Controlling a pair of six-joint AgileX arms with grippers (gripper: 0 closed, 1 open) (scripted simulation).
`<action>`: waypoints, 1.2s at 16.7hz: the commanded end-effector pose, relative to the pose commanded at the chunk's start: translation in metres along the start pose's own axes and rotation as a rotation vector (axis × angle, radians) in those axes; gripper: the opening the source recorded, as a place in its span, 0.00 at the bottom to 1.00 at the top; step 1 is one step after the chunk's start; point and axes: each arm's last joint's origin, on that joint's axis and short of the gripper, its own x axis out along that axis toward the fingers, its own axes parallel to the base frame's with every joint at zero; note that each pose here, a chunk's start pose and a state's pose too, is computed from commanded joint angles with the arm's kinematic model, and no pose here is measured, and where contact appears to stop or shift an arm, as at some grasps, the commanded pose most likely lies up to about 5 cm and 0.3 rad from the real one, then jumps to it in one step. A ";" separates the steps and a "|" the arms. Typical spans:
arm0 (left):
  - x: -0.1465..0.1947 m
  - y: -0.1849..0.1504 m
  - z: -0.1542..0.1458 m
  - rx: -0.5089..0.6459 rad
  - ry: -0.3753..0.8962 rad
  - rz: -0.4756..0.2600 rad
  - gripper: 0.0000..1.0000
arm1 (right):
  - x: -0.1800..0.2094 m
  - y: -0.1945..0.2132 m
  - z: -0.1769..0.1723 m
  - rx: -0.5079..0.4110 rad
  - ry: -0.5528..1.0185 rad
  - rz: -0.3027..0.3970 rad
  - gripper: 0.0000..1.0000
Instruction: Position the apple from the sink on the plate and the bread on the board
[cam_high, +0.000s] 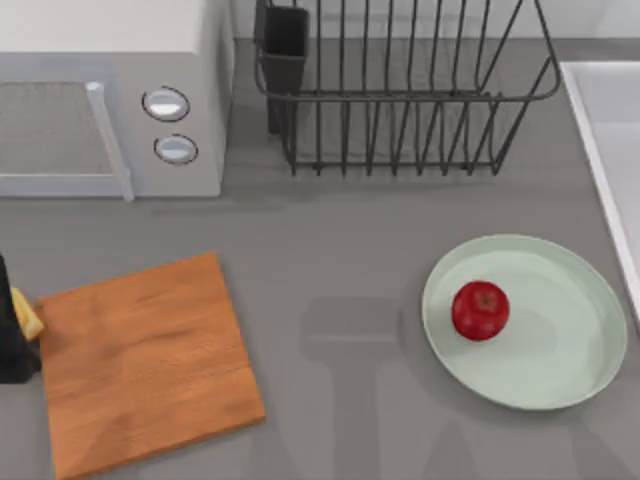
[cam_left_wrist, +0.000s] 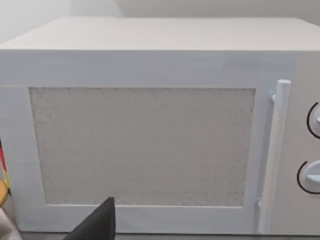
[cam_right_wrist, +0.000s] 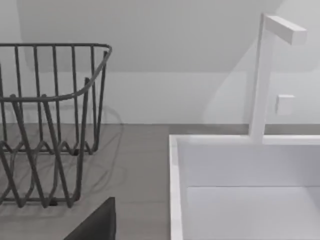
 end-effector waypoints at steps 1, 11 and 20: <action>0.000 0.000 0.000 0.000 0.000 0.000 1.00 | 0.000 0.000 -0.001 -0.002 -0.007 -0.002 1.00; 0.005 0.009 0.008 0.137 0.130 -0.006 1.00 | 0.000 0.000 -0.001 -0.002 -0.007 -0.002 1.00; 0.047 0.069 0.004 0.488 0.665 -0.417 1.00 | 0.000 0.000 -0.001 -0.002 -0.007 -0.002 1.00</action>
